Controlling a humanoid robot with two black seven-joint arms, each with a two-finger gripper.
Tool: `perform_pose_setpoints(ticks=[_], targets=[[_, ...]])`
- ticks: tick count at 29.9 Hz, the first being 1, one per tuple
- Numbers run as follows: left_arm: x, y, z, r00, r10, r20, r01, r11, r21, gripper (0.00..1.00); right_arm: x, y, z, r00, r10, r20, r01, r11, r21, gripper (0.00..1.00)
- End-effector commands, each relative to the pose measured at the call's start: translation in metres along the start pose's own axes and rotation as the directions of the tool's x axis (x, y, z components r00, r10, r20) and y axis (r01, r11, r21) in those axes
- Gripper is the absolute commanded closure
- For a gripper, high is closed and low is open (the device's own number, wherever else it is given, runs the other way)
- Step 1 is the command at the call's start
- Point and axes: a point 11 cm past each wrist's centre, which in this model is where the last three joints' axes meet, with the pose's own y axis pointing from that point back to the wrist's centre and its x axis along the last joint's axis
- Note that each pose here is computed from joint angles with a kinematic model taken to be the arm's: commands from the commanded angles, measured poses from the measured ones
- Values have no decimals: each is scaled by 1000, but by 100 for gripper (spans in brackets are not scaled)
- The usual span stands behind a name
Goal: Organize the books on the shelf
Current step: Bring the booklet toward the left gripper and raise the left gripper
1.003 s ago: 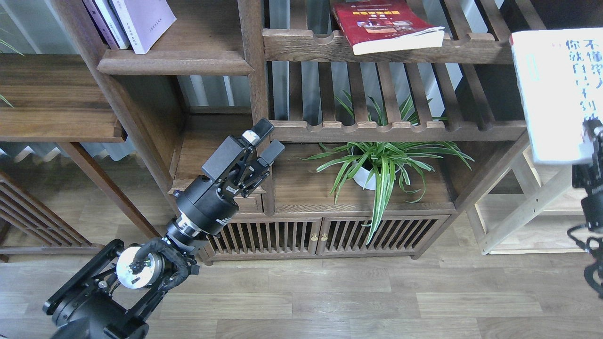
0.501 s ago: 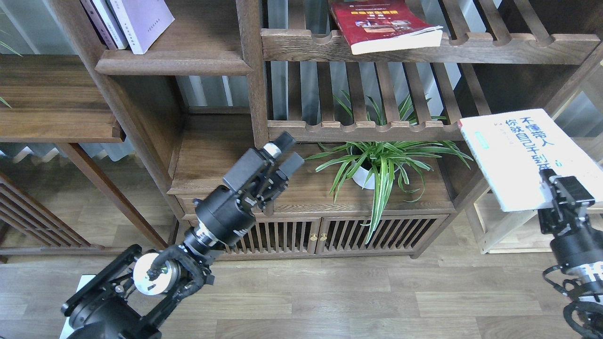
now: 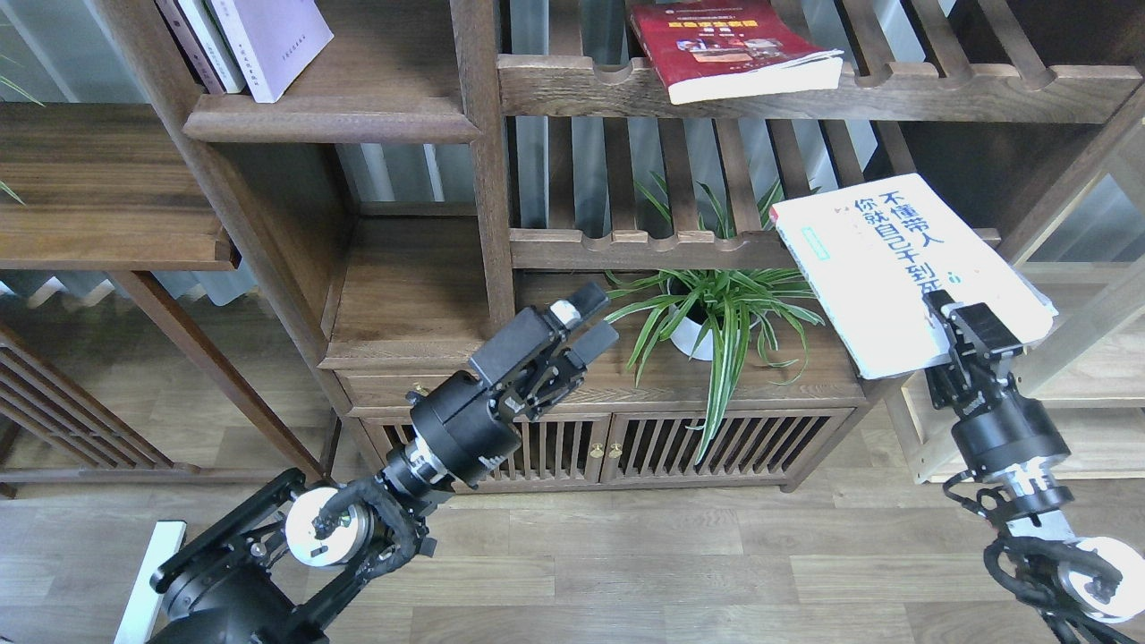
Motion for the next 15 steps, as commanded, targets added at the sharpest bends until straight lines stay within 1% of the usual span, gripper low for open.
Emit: perform_pose_setpoints(ticks=[1,8,15], targets=[[-1,-3,6,1000,-9,-26,9,1000,-14,2,-5,-10,6,1000,-26,14,26,1000,-5,96],[-5,-5,12,995,-35,-93,30,998,-52,2,-7,-22,34,996,-56,72,58,998,-35,96],[-1,-4,15,995,-25,-94,20,998,-60,2,-5,-27,63,994,-55,95,64,993,-96,96]])
